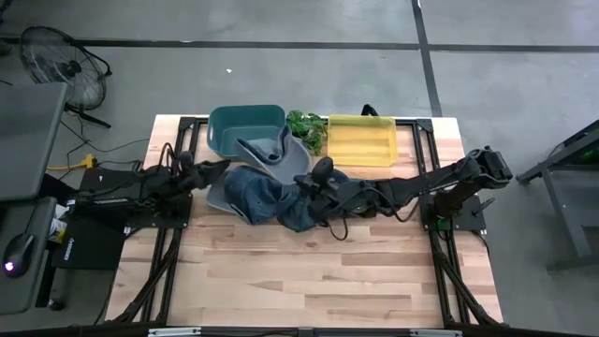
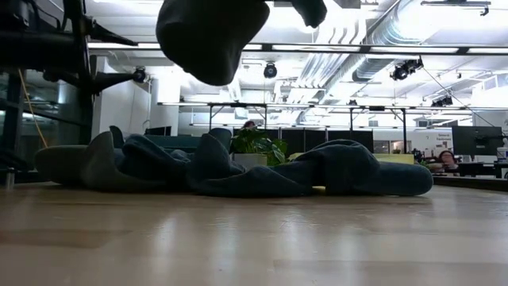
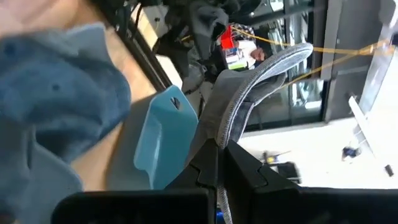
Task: Pick & Place hat
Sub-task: Put the right gray cap into the green bin
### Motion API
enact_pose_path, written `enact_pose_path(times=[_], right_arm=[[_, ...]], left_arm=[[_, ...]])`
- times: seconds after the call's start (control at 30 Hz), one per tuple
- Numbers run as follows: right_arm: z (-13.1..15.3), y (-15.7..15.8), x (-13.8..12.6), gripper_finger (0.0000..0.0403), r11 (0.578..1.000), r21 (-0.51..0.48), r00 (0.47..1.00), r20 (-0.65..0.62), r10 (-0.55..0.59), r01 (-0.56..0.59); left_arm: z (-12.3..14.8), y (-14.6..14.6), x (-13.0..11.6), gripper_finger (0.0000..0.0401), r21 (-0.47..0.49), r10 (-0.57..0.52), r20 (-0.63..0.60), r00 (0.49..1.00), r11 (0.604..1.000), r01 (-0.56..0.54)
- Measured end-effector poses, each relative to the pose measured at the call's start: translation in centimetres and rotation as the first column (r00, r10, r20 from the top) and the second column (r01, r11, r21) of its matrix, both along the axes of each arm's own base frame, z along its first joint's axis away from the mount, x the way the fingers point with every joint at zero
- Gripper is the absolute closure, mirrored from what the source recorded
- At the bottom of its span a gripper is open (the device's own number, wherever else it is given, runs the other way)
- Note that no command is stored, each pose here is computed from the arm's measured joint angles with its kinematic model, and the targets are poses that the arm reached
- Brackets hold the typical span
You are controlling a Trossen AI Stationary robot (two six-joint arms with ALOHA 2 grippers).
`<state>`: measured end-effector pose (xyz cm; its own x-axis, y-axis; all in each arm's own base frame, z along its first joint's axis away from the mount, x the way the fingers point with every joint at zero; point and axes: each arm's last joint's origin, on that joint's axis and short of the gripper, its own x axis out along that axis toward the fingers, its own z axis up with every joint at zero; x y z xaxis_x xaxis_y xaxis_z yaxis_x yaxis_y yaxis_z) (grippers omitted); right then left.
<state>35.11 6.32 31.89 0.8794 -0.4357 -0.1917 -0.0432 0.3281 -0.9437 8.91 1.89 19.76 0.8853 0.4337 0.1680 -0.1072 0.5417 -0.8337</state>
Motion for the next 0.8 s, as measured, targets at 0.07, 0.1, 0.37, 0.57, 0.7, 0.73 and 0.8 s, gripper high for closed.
enact_pose_path(times=[0.07, 0.1, 0.37, 0.57, 0.7, 0.73, 0.8], right_arm=[[-0.1, 0.0, 0.0, 0.0398, 0.999, -0.051, 0.999, -0.037, 0.01, -0.012], [-0.2, 0.0, 0.0, 0.0397, 0.997, -0.072, 0.998, -0.053, 0.016, -0.02], [-1.0, 0.3, -0.2, 0.0399, 0.978, -0.14, 0.974, -0.188, 0.126, -0.153], [-1.0, 0.8, -0.1, 0.0399, 0.937, -0.184, 0.94, -0.226, 0.254, -0.298], [-1.1, 1.5, -0.2, 0.0399, 0.9, -0.196, 0.907, -0.254, 0.336, -0.388], [-1.1, 1.7, -0.3, 0.0399, 0.892, -0.203, 0.901, -0.259, 0.349, -0.404], [-1.1, 2.1, -0.3, 0.0399, 0.874, -0.216, 0.887, -0.268, 0.375, -0.435]], left_arm=[[0.1, 0.0, 0.0, 0.0144, -0.093, -0.013, 0.051, 0.999, 0.996, 0.018], [0.1, 0.0, 0.0, 0.0145, -0.14, -0.014, 0.076, 0.997, 0.99, 0.024], [-0.1, -0.2, 0.1, 0.0146, -0.413, -0.109, 0.214, 0.971, 0.89, 0.191], [-0.8, -0.5, 0.3, 0.0146, -0.512, -0.199, 0.19, 0.961, 0.816, 0.27], [-1.1, -0.7, 0.4, 0.0146, -0.546, -0.264, 0.173, 0.949, 0.776, 0.315], [-1.1, -0.7, 0.4, 0.0146, -0.545, -0.279, 0.174, 0.944, 0.771, 0.328], [-1.1, -0.8, 0.4, 0.0146, -0.544, -0.305, 0.175, 0.936, 0.763, 0.35]])
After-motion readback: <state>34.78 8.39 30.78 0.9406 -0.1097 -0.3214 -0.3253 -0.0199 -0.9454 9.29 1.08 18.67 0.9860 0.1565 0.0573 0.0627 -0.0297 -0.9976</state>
